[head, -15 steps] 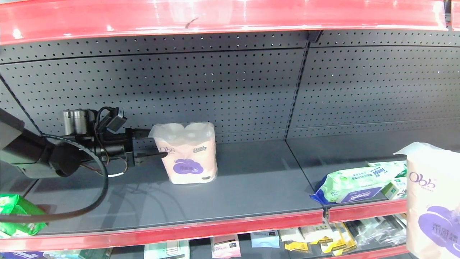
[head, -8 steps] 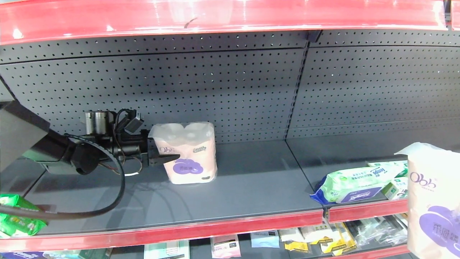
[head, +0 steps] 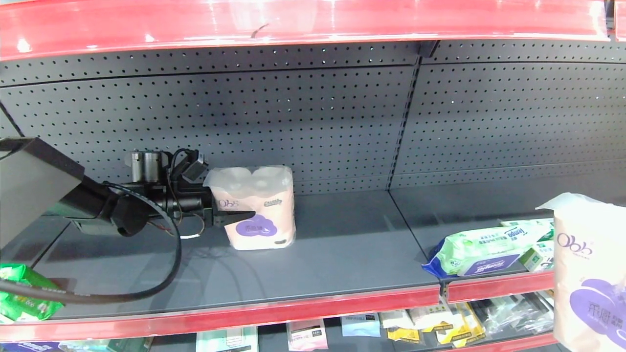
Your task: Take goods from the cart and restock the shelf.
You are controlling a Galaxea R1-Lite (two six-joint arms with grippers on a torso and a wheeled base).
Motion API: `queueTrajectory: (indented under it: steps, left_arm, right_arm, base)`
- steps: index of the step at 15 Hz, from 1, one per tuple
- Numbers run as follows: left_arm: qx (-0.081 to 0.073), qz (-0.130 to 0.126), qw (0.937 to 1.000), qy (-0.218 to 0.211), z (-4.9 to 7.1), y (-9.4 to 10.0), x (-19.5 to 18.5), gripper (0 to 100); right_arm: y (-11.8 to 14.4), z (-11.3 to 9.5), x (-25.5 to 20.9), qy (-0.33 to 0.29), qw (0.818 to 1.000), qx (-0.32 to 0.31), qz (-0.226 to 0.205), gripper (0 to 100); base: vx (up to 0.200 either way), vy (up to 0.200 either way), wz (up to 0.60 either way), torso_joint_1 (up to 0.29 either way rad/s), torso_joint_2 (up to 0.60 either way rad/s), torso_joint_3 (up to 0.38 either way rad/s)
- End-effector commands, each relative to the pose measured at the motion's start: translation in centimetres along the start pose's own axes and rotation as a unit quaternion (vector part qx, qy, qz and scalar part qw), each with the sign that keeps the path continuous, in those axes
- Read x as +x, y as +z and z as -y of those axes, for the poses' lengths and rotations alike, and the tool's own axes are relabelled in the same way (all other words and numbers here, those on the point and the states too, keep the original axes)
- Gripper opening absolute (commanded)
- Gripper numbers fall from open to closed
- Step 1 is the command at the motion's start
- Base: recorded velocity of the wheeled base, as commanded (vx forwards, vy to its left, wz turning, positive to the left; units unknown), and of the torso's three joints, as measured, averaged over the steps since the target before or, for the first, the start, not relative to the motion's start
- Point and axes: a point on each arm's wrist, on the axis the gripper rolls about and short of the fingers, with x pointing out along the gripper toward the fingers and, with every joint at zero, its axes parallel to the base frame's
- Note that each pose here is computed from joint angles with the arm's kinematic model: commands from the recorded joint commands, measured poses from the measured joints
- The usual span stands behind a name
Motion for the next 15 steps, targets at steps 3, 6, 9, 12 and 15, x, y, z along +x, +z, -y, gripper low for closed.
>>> queueTrajectory:
  steps: [3,6,9,12,15]
  left_arm:
    - [0.034,0.014,0.9993,0.003,-1.5,-0.1,1.1,100]
    - [0.028,0.013,0.9995,0.001,-1.4,-0.2,1.1,100]
    - [0.009,0.006,0.9999,-0.001,-0.5,-0.5,1.3,100]
    - [0.006,0.007,0.9999,-0.004,-0.1,-0.1,1.6,0]
    - [-0.013,0.007,0.9999,-0.006,0.6,0.4,1.2,0]
  right_arm:
    - [0.0,0.0,0.1,0.001,1.0,-0.001,-0.002,0]
    - [0.0,0.0,0.1,0.001,1.0,0.0,-0.002,0]
    - [0.0,0.0,0.1,0.001,1.0,0.0,-0.002,0]
    - [0.0,0.0,0.2,0.001,1.0,0.0,-0.005,0]
    - [0.1,0.0,0.3,0.001,1.0,0.0,-0.005,0]
  base:
    - [0.0,0.0,0.0,0.0,0.0,0.0]
    - [0.0,0.0,0.0,0.0,0.0,0.0]
    - [0.0,0.0,0.0,0.0,0.0,0.0]
    - [0.0,0.0,0.0,0.0,0.0,0.0]
    - [0.0,0.0,0.0,0.0,0.0,0.0]
